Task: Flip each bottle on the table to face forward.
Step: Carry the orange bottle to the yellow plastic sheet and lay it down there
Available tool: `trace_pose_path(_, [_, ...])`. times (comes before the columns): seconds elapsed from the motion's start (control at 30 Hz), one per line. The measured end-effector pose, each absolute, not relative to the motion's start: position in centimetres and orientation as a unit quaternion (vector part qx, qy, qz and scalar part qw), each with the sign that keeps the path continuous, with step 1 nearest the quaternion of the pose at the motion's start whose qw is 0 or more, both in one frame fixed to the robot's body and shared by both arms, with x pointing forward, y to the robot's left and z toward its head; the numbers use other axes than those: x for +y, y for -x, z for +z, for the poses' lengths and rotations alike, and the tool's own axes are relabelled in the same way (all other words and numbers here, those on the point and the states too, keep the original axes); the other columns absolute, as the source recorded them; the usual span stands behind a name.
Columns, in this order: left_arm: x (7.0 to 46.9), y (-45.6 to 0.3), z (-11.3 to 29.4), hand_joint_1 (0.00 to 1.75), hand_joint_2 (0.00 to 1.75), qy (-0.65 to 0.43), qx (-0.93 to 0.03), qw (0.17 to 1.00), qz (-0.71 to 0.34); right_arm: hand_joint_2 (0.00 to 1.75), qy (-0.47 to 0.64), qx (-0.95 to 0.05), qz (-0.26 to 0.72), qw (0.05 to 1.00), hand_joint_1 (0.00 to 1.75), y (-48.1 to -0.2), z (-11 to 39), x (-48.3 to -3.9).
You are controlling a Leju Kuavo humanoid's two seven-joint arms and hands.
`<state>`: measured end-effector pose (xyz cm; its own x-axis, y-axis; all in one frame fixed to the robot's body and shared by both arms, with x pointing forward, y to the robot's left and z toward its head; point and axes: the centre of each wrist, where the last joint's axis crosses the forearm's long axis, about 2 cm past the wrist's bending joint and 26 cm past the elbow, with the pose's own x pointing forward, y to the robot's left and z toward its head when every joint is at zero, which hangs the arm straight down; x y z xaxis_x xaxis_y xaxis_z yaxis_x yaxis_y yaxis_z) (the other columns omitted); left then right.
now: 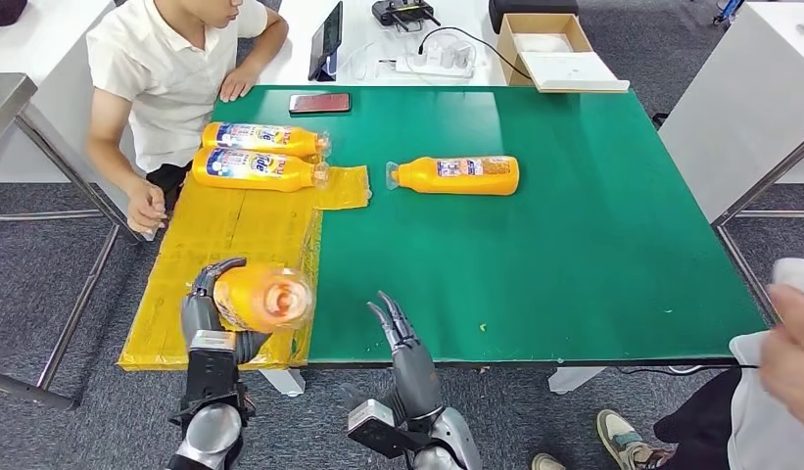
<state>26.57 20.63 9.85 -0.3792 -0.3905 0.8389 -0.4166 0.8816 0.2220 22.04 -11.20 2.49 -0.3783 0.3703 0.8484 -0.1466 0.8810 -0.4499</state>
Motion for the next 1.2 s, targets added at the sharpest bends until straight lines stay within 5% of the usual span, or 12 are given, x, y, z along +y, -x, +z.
trace_pose_path(0.37, [24.5,-27.7,7.3,1.75,1.75,-0.334,-0.780,0.528,-0.018,0.00,0.098,-0.798,0.209,0.557,0.00,-22.3,2.5,-13.0])
trace_pose_path(0.83, [26.9,-35.0,6.5,1.75,1.75,-0.464,-0.580,0.572,-0.348,0.00,0.083,-0.804,0.201,0.553,0.00,-22.8,3.6,-12.8])
trace_pose_path(0.9, [27.0,-35.8,6.8,1.47,1.75,-0.459,-0.565,0.574,-0.374,0.00,0.083,-0.804,0.198,0.554,0.00,-22.8,3.7,-12.8])
trace_pose_path(1.0, [26.9,-36.7,7.1,0.32,1.75,-0.456,-0.547,0.573,-0.406,0.00,0.083,-0.804,0.193,0.557,0.00,-22.9,3.6,-12.9])
trace_pose_path(1.03, [26.8,-37.0,7.3,0.10,1.75,-0.455,-0.542,0.572,-0.415,0.00,0.083,-0.804,0.191,0.557,0.00,-22.9,3.6,-12.9])
trace_pose_path(1.2, [27.1,-37.7,7.6,0.00,1.75,-0.383,-0.552,0.597,-0.439,0.00,0.082,-0.806,0.183,0.557,0.00,-22.8,3.5,-12.9])
